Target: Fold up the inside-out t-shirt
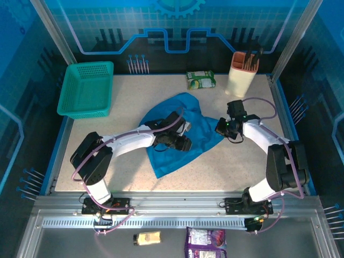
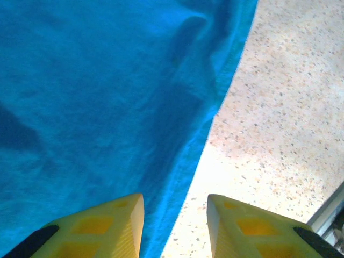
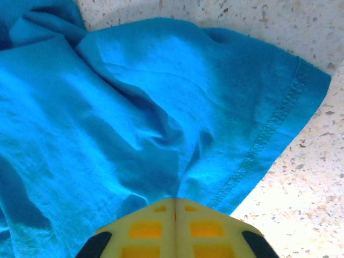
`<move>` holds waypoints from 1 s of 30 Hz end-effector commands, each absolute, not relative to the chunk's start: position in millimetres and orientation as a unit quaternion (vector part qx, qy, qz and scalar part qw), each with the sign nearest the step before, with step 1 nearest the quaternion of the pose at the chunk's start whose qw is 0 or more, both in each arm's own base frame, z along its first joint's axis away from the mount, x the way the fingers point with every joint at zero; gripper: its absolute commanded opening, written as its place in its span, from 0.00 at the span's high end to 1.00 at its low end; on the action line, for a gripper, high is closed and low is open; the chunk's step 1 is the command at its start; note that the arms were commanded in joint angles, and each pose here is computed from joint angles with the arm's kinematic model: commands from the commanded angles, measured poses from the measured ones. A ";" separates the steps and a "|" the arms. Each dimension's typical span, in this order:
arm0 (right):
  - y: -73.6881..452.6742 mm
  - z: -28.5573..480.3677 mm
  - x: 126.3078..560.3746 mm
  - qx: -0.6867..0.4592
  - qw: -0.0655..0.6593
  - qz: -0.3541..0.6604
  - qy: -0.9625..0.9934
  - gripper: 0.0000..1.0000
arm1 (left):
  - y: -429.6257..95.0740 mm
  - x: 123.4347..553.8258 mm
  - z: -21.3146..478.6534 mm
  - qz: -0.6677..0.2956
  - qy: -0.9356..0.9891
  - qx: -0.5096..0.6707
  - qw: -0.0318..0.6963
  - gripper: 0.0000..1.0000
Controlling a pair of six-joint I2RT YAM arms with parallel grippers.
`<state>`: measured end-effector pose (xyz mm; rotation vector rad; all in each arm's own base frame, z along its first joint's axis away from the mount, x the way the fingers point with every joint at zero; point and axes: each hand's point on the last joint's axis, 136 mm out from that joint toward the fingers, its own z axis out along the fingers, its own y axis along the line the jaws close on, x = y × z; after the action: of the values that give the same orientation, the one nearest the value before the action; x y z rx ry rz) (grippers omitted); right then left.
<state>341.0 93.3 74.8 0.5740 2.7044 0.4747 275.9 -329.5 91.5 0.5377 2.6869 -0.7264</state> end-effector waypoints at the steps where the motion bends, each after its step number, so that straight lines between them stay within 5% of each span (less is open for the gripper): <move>1: 85.0 62.8 329.8 0.172 0.143 0.075 0.972 0.71 | -332.9 268.8 83.1 -0.253 0.938 0.189 0.145 0.63; 5: 89.1 48.9 325.9 0.139 0.134 0.015 0.981 0.58 | -328.3 267.2 79.5 -0.246 0.941 0.180 0.146 0.63; 10: 96.1 22.3 323.8 0.124 0.105 -0.012 0.987 0.56 | -323.3 264.1 79.6 -0.244 0.942 0.178 0.148 0.63; 12: 100.4 14.2 322.7 0.123 0.094 -0.006 0.988 0.61 | -324.0 261.6 79.7 -0.250 0.940 0.181 0.147 0.63; 17: 109.0 34.9 320.8 0.121 0.115 0.018 0.986 1.00 | -334.4 253.1 84.2 -0.287 0.924 0.202 0.152 0.61; 24: 126.9 101.0 321.5 0.129 0.162 0.097 0.973 1.00 | -363.6 248.8 95.2 -0.286 0.897 0.270 0.204 0.57; 30: 143.2 142.5 324.4 0.142 0.187 0.160 0.959 1.00 | -346.9 279.9 80.3 -0.134 0.909 0.254 0.303 0.44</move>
<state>332.4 130.5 127.5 0.3786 2.6903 0.3586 249.0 -356.6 76.6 0.7393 2.5111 -0.5970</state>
